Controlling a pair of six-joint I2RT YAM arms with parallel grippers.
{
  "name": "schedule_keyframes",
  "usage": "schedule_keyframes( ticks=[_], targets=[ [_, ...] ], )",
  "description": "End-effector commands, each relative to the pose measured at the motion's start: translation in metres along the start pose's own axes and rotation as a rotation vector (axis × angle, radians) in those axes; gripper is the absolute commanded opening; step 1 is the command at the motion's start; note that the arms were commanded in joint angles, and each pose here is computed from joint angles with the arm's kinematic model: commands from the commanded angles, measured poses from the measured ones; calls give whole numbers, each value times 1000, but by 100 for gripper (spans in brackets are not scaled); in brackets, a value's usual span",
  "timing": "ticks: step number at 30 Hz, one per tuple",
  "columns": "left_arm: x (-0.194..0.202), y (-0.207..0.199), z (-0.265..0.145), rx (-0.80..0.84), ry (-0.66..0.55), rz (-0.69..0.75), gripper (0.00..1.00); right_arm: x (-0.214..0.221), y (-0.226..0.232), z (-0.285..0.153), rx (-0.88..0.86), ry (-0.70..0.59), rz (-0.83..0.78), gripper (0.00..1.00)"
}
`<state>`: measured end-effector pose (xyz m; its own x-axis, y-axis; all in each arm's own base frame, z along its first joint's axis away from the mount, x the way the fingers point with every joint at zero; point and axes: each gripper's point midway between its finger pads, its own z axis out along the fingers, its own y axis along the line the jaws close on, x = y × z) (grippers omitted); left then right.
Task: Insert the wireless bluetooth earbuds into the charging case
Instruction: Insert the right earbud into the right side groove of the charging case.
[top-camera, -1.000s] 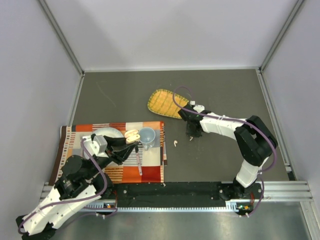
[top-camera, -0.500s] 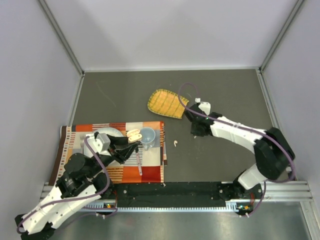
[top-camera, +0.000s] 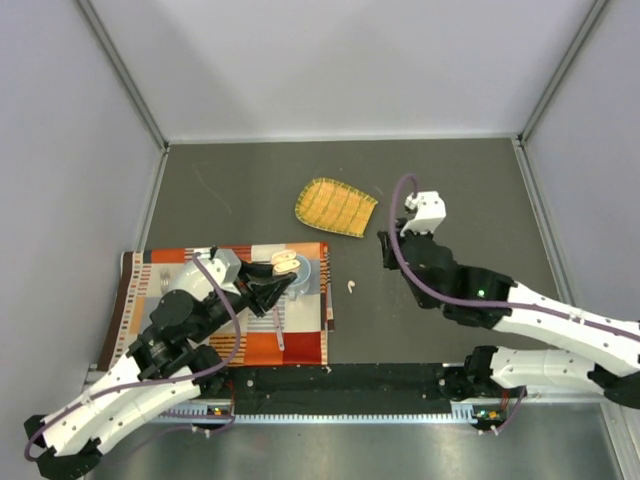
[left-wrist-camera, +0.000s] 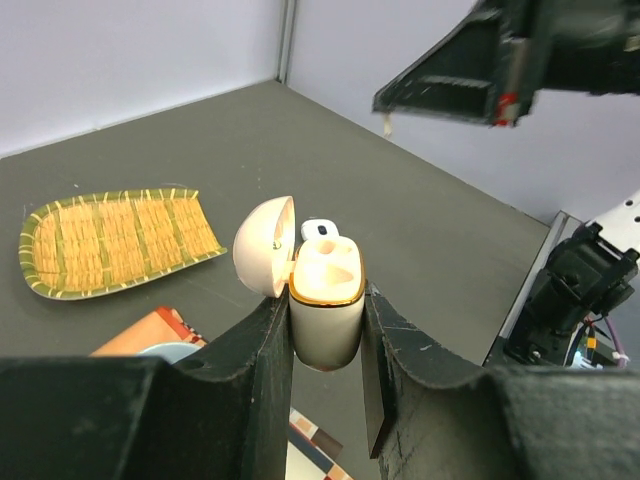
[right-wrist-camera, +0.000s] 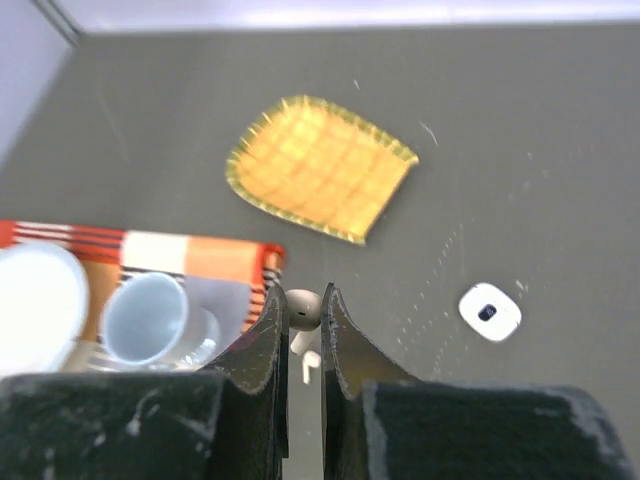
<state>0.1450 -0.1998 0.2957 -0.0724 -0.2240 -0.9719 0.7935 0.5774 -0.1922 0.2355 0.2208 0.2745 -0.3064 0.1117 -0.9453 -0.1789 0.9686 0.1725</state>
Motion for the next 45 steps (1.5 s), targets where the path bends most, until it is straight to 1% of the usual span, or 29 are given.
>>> schedule_keyframes(
  ticks=[1, 2, 4, 8, 10, 15, 21, 24, 28, 29, 32, 41, 45],
  targets=[
    [-32, -2, 11, -11, -113, -52, 0, -63, 12, -30, -102, -217, 42, 0],
    [-29, -3, 15, -4, -103, -53, 0, -75, 14, -39, -147, -244, 71, 0],
    [-30, -5, 18, 8, -107, -54, 0, -83, 29, -49, -244, -255, 86, 0],
    [-29, -14, 28, 62, -101, -48, 0, -99, 53, -65, -375, -280, 61, 0],
    [-28, -19, 31, 85, -96, -47, 0, -97, 72, -70, -461, -276, 25, 0],
    [-27, -25, 36, 126, -96, -36, 0, -93, 103, -82, -604, -294, 38, 0],
    [-26, -32, 35, 174, -117, -7, 0, -85, 128, -92, -696, -305, 16, 0],
    [-25, -35, 34, 196, -131, 12, 0, -81, 138, -98, -721, -311, -11, 0],
    [-31, -37, 31, 216, -177, 45, 0, -75, 148, -103, -712, -352, -80, 0],
    [-31, -39, 31, 226, -181, 55, 0, -71, 150, -101, -701, -361, -118, 0],
    [-33, -41, 32, 240, -184, 71, 0, -67, 156, -102, -692, -378, -151, 0],
    [-37, -45, 29, 264, -201, 79, 0, -63, 151, -90, -613, -417, -191, 0],
    [-38, -46, 29, 269, -205, 81, 0, -63, 151, -91, -615, -428, -193, 0]
  ],
)
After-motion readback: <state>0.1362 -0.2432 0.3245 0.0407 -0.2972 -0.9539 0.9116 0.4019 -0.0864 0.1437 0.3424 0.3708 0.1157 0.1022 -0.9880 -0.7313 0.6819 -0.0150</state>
